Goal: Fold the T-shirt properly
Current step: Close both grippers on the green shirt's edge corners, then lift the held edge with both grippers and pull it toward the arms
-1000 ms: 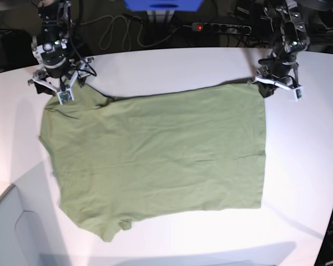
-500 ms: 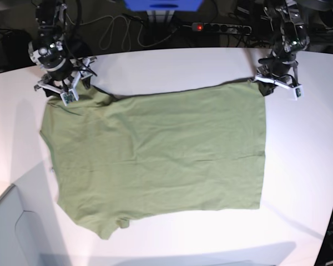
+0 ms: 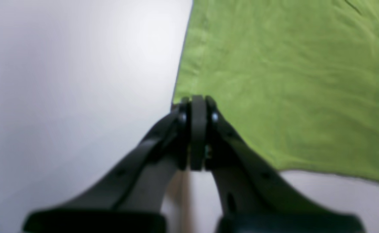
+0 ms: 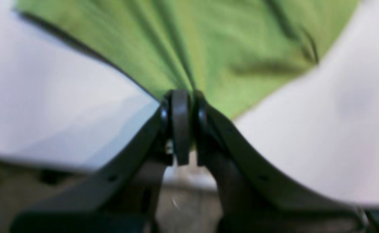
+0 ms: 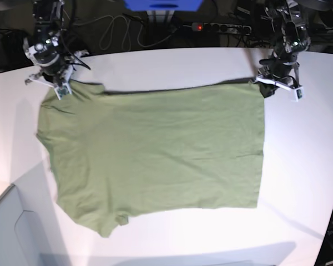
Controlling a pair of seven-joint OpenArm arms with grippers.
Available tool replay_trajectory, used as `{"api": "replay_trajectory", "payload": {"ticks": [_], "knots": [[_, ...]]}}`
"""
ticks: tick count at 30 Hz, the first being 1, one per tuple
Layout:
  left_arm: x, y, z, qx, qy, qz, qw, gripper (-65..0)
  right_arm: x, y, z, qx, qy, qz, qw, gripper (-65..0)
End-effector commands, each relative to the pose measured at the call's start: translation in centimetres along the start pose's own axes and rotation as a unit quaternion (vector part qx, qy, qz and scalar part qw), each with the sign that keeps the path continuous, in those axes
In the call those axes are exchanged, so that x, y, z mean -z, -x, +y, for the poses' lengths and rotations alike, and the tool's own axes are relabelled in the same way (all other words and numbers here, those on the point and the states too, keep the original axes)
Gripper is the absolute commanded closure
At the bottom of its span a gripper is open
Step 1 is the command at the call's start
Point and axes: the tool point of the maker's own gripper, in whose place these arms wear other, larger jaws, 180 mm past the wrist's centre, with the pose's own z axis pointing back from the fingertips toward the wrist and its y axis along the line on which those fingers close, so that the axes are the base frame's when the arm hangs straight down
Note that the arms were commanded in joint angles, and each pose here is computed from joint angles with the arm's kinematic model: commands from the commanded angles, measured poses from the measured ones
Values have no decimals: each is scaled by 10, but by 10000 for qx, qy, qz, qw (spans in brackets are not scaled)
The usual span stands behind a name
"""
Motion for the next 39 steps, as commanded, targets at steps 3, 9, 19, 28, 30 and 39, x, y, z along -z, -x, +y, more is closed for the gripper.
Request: {"api": "replay_trajectory", "payload": {"ticks": [3,9,19,28,30,39], "knots": [[-4,-14,1,27,1,-223,9997,0,-21,-15,-9,-390,66,-216,9990,-1],[-9,-20,14,-56,-173,-336,9993,0,-35,-20,-13,-495,175,-327,9981,-1],[-33,-30,6,168,-129,-523,9984,0,-36,-24,-14,-501,182,-396,9978,-1],[-62,-15,12,118,-348,-469,9982,0,-53,-43,-16,-653,343,-676,9950,-1],[-66,-11,19,70,-458,-439,9980,0,-53,-41,-16,-654,331,-656,9951,-1],[-70,1,23,43,-529,-290,9982,0,-54,-40,-13,-666,302,-656,9952,-1]]}}
